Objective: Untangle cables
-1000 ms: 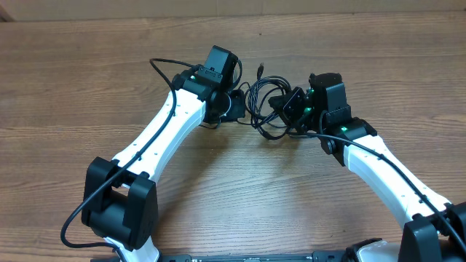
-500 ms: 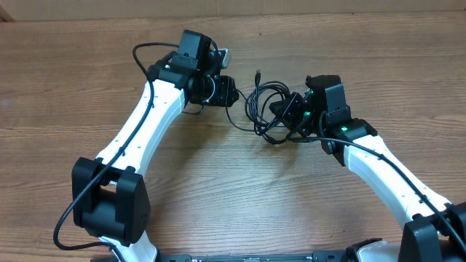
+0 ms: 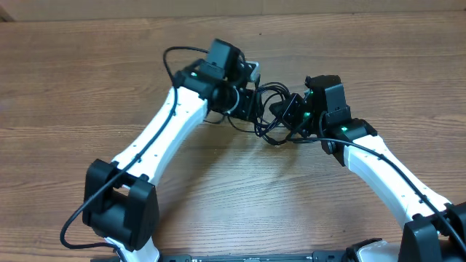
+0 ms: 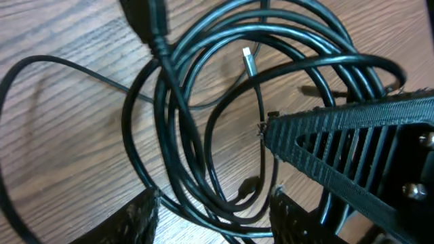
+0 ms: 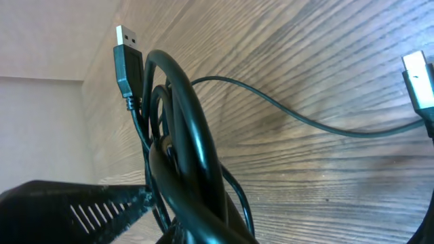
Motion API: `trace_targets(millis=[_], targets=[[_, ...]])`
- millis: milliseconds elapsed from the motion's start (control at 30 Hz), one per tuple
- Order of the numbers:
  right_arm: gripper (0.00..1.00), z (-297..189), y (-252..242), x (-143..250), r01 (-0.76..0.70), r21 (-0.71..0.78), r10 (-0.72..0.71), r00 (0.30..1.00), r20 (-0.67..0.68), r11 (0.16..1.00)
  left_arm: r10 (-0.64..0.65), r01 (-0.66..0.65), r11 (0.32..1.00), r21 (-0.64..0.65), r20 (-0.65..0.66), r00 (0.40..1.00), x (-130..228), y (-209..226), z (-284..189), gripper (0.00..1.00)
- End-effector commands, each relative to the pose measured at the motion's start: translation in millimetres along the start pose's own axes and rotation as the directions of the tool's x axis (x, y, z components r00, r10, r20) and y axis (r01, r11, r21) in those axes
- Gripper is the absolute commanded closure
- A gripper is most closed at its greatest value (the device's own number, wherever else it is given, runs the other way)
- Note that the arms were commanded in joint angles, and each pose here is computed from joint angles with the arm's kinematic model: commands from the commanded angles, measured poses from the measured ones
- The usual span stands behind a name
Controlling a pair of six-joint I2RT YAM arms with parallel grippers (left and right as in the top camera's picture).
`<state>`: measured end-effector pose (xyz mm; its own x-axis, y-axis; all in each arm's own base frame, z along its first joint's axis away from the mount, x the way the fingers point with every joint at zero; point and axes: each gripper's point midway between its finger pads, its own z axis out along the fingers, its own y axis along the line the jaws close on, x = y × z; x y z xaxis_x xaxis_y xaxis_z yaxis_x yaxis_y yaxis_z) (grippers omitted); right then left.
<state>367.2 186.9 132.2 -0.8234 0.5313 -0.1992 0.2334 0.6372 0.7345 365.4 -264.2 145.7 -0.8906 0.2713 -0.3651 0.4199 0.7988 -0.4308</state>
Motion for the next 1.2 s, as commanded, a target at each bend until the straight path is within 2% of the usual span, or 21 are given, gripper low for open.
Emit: trace_targets(millis=[0,200,333,367,467,633,733,867,1033,1167], targets=[[0.96,-3,7,-5,0.012,-0.013,-0.011,1.000,0.010,1.000,-0.018,0.018,0.995,-0.099,0.000,1.000,4,9,2,0.50],[0.96,-3,6,-2,0.007,-0.013,-0.008,1.000,-0.005,1.000,-0.135,0.130,0.982,-0.139,-0.022,0.991,20,20,11,0.48],[0.96,-3,7,0,0.007,-0.021,-0.008,1.000,-0.016,1.000,-0.217,0.211,0.966,-0.147,-0.030,0.976,27,23,14,0.31],[0.96,-3,8,0,0.008,-0.024,-0.008,1.000,-0.020,1.000,-0.278,0.271,0.951,-0.151,-0.026,0.960,29,24,15,0.25],[0.96,-3,12,3,0.011,-0.047,-0.013,0.999,-0.035,0.999,-0.319,0.313,0.939,-0.144,-0.020,0.947,30,23,18,0.27],[0.96,-4,19,5,0.017,-0.079,-0.021,0.998,-0.054,0.997,-0.339,0.336,0.934,-0.126,-0.003,0.941,28,22,24,0.34],[0.96,-4,20,6,0.017,-0.083,-0.022,0.998,-0.059,0.996,-0.357,0.355,0.927,-0.118,0.011,0.934,27,22,26,0.41],[0.96,-5,22,8,0.017,-0.098,-0.024,0.997,-0.072,0.995,-0.370,0.370,0.922,-0.114,0.019,0.929,25,22,27,0.60],[0.96,-5,24,10,0.015,-0.104,-0.023,0.996,-0.080,0.994,-0.359,0.362,0.926,-0.106,0.045,0.932,18,22,27,0.96],[0.95,-5,22,11,0.016,-0.098,-0.024,0.996,-0.083,0.995,-0.356,0.365,0.924,-0.112,0.091,0.930,7,31,24,0.96]])
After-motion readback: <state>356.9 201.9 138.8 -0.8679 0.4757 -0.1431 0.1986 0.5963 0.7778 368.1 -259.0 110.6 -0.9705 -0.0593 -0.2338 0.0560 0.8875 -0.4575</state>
